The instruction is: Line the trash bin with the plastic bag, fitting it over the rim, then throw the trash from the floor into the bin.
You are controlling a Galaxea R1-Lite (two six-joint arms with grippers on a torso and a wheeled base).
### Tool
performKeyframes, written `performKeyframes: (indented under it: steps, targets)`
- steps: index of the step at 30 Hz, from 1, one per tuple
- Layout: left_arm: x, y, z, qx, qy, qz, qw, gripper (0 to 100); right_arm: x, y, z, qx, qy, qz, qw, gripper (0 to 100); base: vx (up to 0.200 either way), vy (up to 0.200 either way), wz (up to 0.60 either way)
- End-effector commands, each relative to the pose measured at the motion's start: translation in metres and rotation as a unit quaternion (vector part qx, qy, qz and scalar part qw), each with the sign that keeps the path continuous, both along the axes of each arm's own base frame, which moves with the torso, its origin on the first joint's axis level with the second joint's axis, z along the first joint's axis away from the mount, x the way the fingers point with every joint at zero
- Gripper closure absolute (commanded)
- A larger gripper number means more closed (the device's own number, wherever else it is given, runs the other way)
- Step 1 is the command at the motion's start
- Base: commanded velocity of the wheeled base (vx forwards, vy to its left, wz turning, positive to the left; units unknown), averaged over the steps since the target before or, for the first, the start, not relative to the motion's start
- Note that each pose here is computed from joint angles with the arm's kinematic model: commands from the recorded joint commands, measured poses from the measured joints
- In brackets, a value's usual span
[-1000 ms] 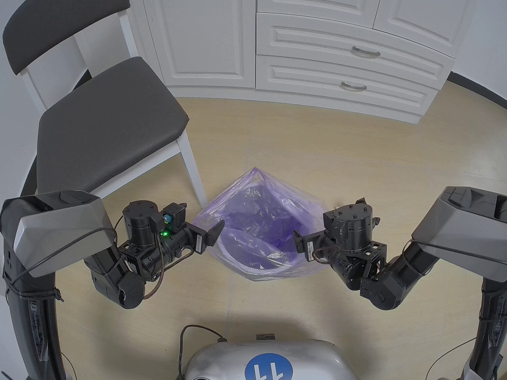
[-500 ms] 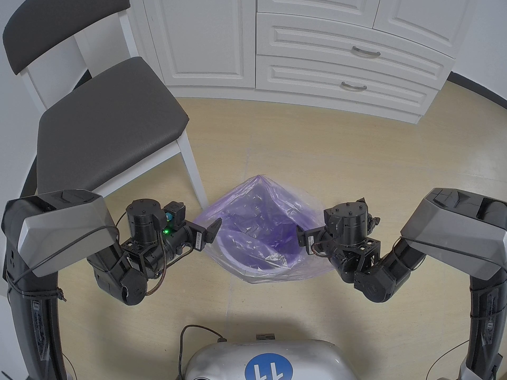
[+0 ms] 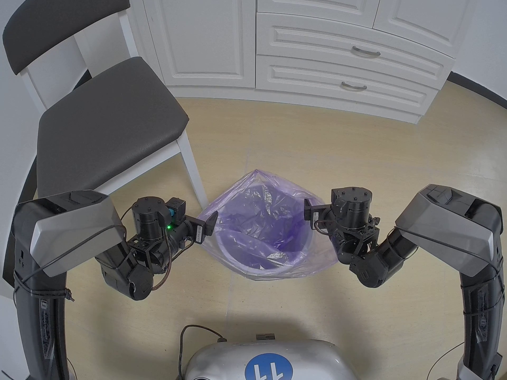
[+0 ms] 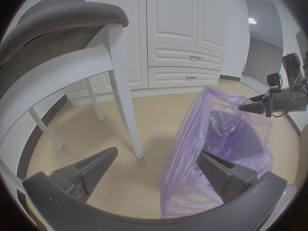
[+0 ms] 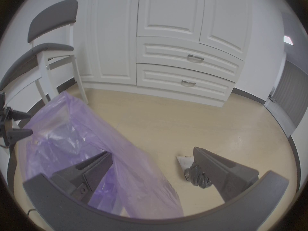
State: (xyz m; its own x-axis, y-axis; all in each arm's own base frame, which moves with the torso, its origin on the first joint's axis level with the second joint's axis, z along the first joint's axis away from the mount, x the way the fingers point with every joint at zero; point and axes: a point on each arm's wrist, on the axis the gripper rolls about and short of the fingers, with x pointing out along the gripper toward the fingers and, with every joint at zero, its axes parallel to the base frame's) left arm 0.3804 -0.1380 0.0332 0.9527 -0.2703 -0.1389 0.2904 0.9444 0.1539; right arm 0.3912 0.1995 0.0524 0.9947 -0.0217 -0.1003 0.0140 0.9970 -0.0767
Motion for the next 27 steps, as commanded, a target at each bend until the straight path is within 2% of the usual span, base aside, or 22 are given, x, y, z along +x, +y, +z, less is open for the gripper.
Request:
performKeyframes:
  steps: [1, 10, 16, 22, 27]
  targets:
    - [0.005, 0.001, -0.005, 0.002, 0.001, 0.010, 1.0000, 0, 0.012, 0.003, -0.007, 0.006, -0.012, -0.007, 0.9999, 0, 0.000, 0.000, 0.00]
    - [0.017, 0.000, -0.006, 0.006, -0.003, 0.049, 0.9988, 0, 0.028, 0.007, -0.003, 0.034, -0.059, -0.009, 0.9976, 0, 0.000, 0.000, 0.00]
    - [0.028, 0.001, -0.005, 0.006, -0.019, 0.084, 0.9963, 0, 0.034, 0.010, -0.008, 0.040, -0.065, -0.007, 0.9971, 0, 0.000, 0.000, 0.00]
    - [0.037, 0.004, -0.003, 0.008, -0.026, 0.113, 0.9932, 0, 0.045, 0.009, -0.008, 0.061, -0.080, -0.015, 0.9948, 0, 0.000, 0.000, 0.00]
    - [0.039, 0.006, -0.003, 0.010, -0.021, 0.120, 0.9926, 0, 0.056, 0.003, -0.009, 0.067, -0.089, -0.025, 0.9934, 0, 0.000, 0.000, 0.00]
